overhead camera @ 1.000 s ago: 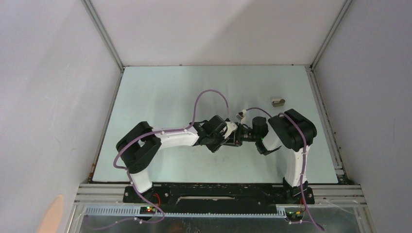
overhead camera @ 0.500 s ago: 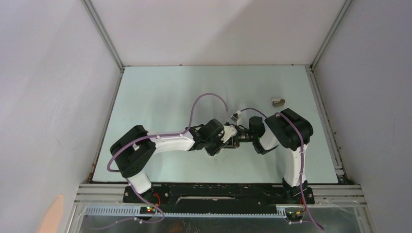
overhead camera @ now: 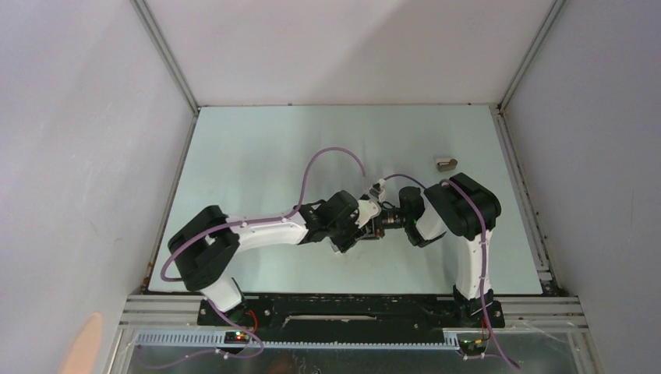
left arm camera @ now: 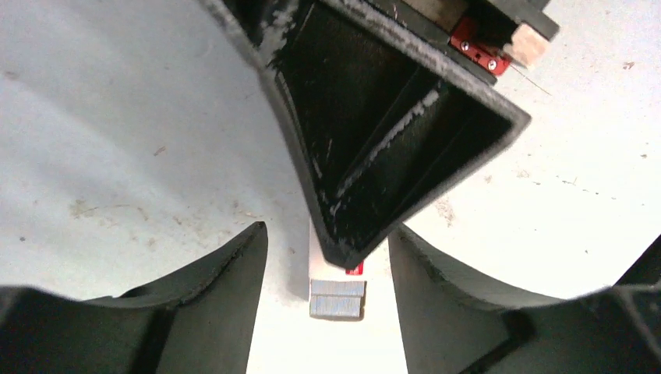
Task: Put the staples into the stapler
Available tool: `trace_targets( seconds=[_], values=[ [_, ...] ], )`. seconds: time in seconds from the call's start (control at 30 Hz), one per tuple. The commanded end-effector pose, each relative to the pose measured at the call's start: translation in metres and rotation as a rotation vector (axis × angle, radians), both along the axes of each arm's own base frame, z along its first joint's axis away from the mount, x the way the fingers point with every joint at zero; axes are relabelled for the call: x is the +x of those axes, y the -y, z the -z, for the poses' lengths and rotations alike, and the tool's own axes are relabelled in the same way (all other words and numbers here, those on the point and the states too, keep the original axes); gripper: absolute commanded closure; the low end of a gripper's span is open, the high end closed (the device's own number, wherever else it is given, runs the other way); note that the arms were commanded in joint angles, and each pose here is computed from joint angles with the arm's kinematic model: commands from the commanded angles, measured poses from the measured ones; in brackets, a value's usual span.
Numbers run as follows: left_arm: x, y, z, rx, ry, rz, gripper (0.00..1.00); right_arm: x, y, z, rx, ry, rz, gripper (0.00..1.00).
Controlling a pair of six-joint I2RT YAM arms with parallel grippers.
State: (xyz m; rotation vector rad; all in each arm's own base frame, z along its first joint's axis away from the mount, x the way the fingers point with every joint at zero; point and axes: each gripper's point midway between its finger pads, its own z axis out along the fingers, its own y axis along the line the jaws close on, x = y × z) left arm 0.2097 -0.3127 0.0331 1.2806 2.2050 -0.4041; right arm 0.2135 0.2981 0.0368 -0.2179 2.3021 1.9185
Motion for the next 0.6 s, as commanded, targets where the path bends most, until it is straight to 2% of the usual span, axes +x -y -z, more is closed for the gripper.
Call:
trace_targets(
  seconds=[0.0, 0.3, 0.57],
  values=[
    [0.001, -0.010, -0.025, -0.025, 0.050, -0.050, 0.36, 0.006, 0.005, -0.001, 0.010, 0.034, -0.002, 0.60],
    [-0.015, -0.026, -0.015, -0.005, -0.004, -0.067, 0.33, 0.013, 0.015, 0.004, 0.003, 0.020, 0.027, 0.61],
    [-0.019, -0.022, -0.009, 0.011, -0.041, -0.045, 0.34, 0.014, 0.018, 0.010, -0.005, 0.009, 0.035, 0.72]
  ],
)
